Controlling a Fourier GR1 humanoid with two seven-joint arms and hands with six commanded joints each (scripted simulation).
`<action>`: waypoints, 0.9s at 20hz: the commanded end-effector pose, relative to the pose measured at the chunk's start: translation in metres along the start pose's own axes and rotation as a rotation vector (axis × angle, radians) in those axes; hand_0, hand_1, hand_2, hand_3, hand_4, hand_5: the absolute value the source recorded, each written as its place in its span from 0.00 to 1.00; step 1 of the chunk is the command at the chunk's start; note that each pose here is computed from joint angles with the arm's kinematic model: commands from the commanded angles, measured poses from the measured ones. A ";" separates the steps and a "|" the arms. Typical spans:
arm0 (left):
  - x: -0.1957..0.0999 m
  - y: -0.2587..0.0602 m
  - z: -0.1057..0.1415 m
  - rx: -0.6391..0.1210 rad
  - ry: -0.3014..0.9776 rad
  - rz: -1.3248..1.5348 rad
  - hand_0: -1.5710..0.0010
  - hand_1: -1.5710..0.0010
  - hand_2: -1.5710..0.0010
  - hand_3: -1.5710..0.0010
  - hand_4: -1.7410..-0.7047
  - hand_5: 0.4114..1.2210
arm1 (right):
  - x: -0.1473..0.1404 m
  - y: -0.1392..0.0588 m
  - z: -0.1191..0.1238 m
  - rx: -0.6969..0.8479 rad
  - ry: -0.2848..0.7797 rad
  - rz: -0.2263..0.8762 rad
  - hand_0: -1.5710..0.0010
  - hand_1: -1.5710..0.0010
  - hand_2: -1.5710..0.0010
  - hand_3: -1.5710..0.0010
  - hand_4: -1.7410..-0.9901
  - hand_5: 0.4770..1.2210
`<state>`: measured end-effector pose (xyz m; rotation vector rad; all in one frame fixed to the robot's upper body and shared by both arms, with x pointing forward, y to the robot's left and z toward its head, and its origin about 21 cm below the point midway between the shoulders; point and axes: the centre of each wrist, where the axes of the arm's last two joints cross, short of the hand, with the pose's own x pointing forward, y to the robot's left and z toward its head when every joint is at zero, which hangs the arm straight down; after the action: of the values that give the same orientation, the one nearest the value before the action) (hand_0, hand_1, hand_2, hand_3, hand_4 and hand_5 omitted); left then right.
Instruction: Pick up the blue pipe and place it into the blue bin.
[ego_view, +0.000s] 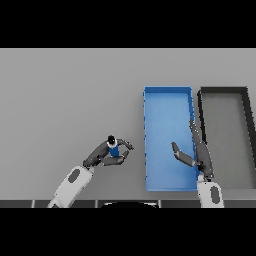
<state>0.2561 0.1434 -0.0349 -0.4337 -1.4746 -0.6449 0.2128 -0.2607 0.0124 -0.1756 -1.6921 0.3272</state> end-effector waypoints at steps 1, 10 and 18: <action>0.001 -0.002 0.001 0.001 -0.005 0.004 0.62 0.52 0.45 0.42 0.29 0.62 | 0.000 0.003 -0.001 0.003 0.011 0.002 1.00 1.00 1.00 1.00 0.69 0.24; 0.011 -0.022 -0.006 0.008 -0.103 -0.031 0.08 0.07 0.06 0.06 0.25 0.95 | 0.004 0.002 -0.010 0.009 0.023 -0.022 1.00 1.00 1.00 1.00 0.70 0.21; 0.067 -0.021 -0.017 -0.037 -0.277 -0.037 0.01 0.01 0.01 0.01 0.27 0.99 | 0.001 -0.002 -0.006 0.004 0.030 0.010 1.00 1.00 1.00 1.00 0.73 0.22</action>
<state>0.2544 0.1077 0.0285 -0.5451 -1.7436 -0.6630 0.2186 -0.2620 0.0144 -0.1851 -1.6601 0.3336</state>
